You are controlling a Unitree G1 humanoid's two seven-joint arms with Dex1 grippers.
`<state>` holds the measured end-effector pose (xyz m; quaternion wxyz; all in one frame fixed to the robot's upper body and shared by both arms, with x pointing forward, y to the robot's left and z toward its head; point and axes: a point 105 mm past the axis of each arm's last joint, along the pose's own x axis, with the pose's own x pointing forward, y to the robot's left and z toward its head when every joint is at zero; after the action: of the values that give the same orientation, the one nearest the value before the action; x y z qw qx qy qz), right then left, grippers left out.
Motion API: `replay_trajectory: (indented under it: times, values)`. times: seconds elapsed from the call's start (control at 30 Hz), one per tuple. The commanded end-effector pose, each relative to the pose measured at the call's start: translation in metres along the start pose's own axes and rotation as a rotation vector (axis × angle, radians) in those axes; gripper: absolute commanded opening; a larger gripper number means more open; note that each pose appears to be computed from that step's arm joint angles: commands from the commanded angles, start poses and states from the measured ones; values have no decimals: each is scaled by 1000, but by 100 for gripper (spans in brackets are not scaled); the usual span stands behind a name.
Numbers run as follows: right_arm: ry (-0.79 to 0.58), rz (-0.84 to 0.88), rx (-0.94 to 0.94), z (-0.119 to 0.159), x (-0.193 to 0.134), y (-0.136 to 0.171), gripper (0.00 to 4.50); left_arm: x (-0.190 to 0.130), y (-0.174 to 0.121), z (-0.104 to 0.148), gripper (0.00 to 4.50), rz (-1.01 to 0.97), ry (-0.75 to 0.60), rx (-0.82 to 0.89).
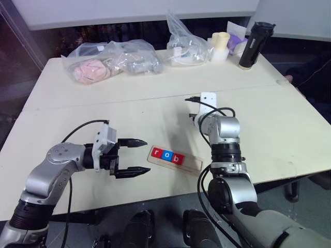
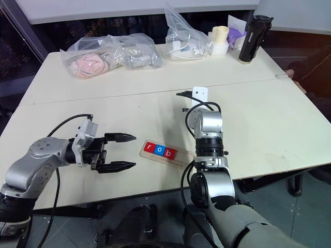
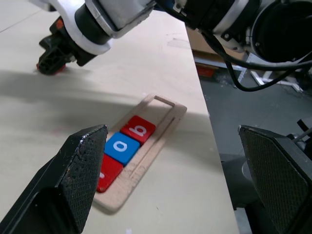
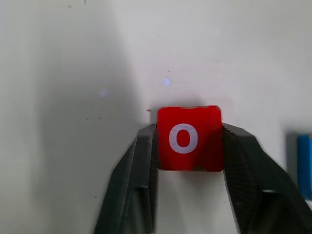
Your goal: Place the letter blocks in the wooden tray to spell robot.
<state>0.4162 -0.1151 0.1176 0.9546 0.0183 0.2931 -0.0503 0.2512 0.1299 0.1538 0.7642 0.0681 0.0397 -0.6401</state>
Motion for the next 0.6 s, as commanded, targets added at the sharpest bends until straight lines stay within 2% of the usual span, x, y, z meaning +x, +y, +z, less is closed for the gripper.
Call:
replay_trajectory:
  times: [0.03,0.13,0.2,0.37,0.6]
  values:
    - [-12,33,-61,5,-12,-5,115,1,-1,6,450,-1,-9,42]
    - [-68,56,-127,19,-31,-22,115,2,-1,6,450,-6,-15,39]
    - [-59,95,-157,18,-47,-32,115,3,-2,6,450,-13,-15,39]
    - [-57,189,-288,-11,-86,-67,115,3,-4,6,450,-37,-17,35]
    - [10,210,-331,-57,-104,-92,115,3,-5,6,450,-63,-13,36]
